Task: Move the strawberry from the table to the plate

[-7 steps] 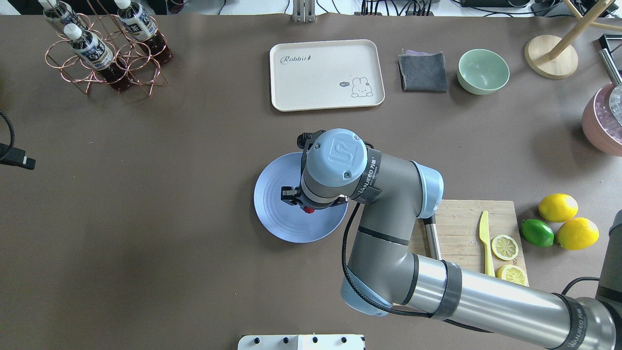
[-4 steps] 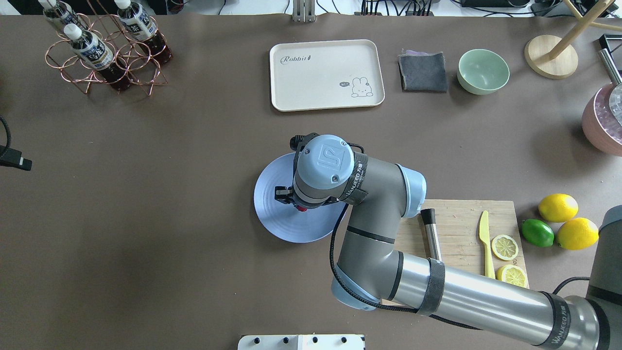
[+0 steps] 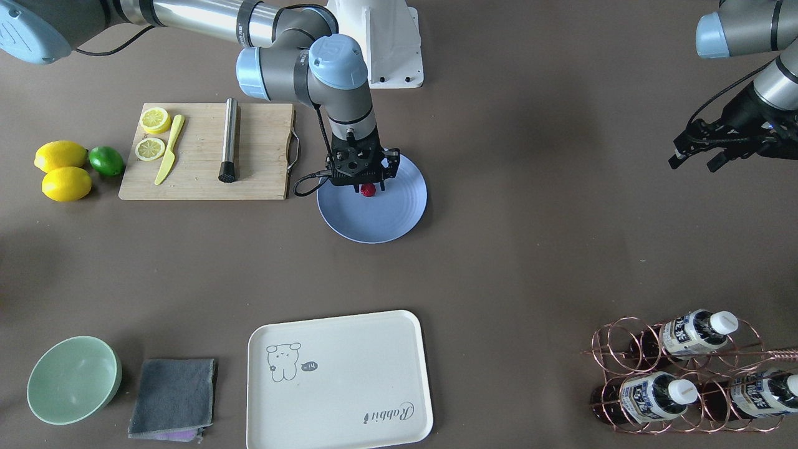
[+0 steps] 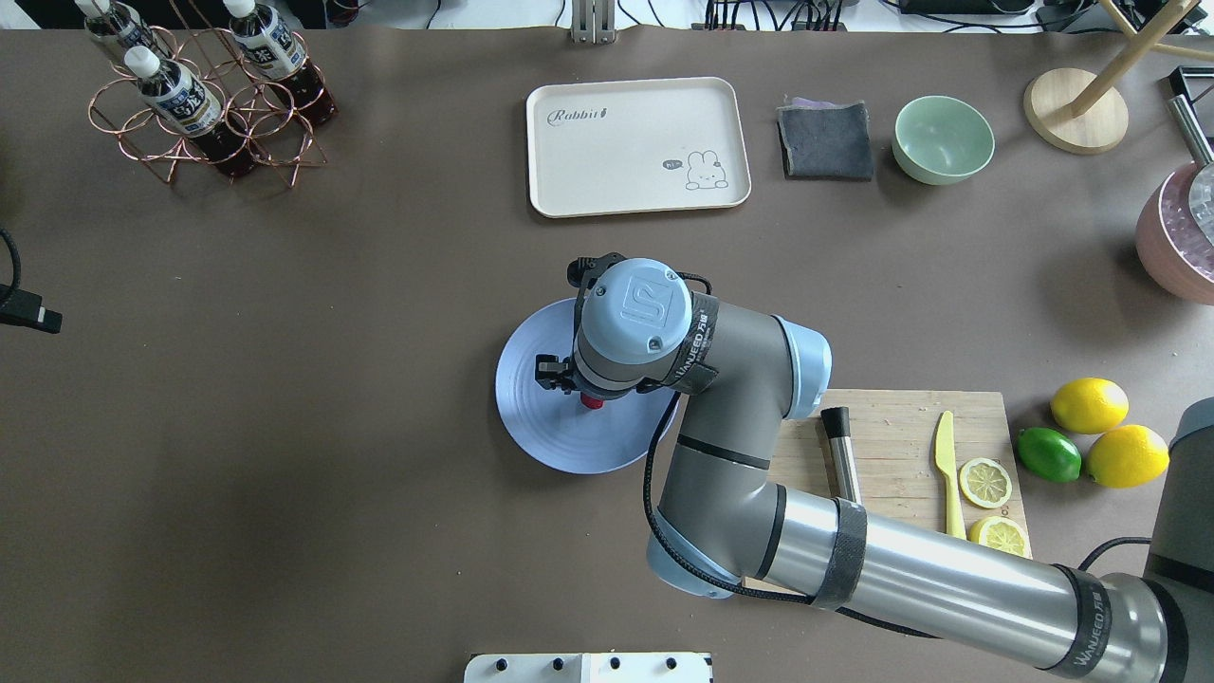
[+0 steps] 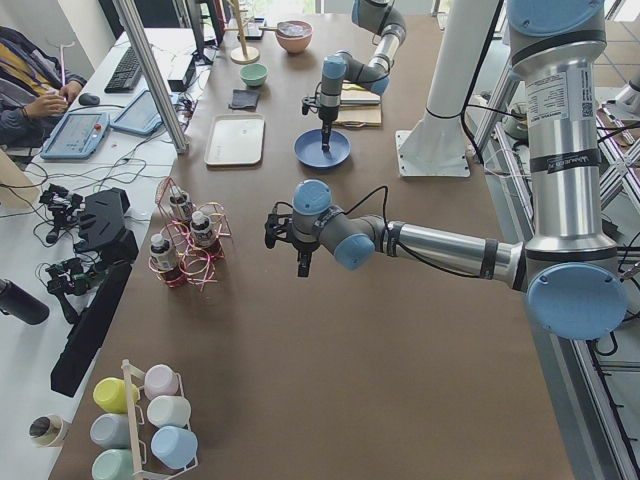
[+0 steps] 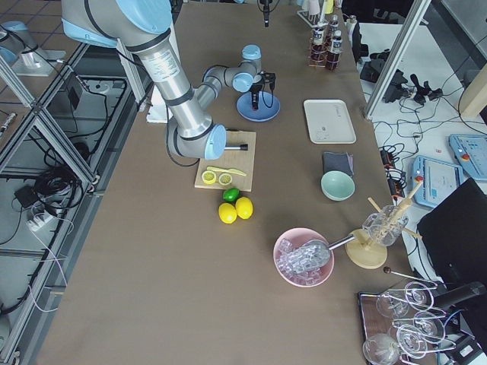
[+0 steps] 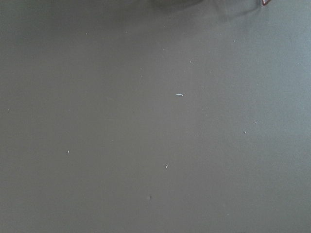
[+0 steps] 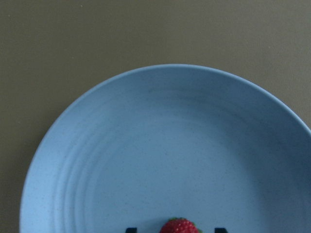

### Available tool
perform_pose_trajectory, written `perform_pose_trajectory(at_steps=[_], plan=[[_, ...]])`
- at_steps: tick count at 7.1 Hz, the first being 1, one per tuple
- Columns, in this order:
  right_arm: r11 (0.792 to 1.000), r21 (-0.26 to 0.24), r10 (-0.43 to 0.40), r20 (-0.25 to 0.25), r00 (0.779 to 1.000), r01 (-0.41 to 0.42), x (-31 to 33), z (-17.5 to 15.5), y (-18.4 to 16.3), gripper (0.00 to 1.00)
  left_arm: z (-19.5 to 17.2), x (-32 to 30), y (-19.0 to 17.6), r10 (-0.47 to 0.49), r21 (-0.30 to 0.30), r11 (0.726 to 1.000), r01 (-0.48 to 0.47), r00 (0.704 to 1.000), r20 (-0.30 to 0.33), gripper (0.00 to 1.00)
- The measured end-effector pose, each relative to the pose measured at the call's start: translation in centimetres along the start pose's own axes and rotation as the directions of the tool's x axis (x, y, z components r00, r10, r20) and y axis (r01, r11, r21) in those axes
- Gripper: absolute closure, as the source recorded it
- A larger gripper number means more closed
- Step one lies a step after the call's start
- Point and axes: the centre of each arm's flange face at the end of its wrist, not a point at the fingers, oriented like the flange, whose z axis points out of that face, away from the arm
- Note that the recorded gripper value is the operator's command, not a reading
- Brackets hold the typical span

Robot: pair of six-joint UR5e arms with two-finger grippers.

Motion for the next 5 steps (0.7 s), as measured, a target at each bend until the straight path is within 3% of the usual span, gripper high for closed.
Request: perform_pose_trajectory(at_steps=[3, 5], plan=[[1.000, 0.008, 0.016, -0.009, 1.000, -0.016, 4.7, -5.3, -3.8, 0.00, -2.6, -2.3, 0.3, -0.037, 0.030, 0.999, 0.037, 0.999, -0.004, 0.09], [0.997, -0.008, -0.078, -0.062, 0.995, 0.078, 15.6, -10.3, -9.8, 0.00, -5.5, -7.1, 1.7, 0.014, 0.057, 0.998, -0.016, 1.000, 0.025, 0.09]])
